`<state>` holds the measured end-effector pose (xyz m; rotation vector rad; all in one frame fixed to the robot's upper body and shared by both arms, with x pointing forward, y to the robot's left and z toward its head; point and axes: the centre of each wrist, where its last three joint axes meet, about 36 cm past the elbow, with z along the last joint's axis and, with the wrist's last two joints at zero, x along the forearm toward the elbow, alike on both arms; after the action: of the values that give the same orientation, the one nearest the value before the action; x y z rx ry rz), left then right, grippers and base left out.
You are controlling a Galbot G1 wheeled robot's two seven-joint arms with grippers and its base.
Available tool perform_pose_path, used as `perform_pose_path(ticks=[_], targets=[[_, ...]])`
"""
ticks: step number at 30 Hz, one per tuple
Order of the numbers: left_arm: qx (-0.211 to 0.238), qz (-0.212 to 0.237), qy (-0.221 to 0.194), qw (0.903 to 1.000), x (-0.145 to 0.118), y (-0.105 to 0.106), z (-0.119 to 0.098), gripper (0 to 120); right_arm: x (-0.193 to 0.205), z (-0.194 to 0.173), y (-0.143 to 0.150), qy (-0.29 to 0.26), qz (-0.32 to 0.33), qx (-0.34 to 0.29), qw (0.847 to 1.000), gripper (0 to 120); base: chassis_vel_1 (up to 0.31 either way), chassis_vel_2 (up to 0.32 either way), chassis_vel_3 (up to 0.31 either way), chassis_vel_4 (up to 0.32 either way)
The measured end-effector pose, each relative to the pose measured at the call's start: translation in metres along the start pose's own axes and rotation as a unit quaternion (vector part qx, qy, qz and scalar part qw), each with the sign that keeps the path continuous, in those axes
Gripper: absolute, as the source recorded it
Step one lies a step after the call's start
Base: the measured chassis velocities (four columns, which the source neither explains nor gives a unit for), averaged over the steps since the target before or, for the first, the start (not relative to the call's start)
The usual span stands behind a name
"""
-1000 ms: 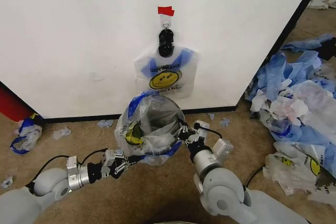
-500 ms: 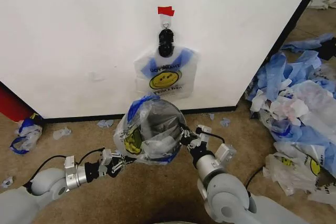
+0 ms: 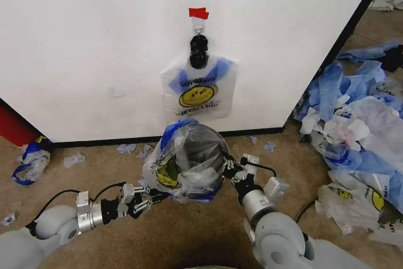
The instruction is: Pick up the garbage bag from the wall and place it over the trash bin.
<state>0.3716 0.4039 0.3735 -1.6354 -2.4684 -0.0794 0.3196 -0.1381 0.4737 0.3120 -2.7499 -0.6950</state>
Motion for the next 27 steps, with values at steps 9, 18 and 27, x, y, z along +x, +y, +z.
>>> perform_pose_path(ticks=[9,18,27], targets=[[-0.004,-0.001,0.008,1.0000,0.011,-0.005,-0.002,73,-0.004,0.003,-0.006,-0.005,0.004,0.007,1.000,1,0.000,0.000,0.000,0.000],[-0.002,-0.007,0.005,1.0000,0.010,-0.004,0.005,83,-0.001,0.003,-0.006,-0.004,0.000,0.009,1.000,1,0.000,0.000,0.000,0.000],[-0.010,-0.001,0.010,0.9999,0.015,-0.004,-0.005,82,-0.007,0.006,-0.015,-0.008,0.007,0.021,1.000,1,0.000,0.000,0.000,0.000]])
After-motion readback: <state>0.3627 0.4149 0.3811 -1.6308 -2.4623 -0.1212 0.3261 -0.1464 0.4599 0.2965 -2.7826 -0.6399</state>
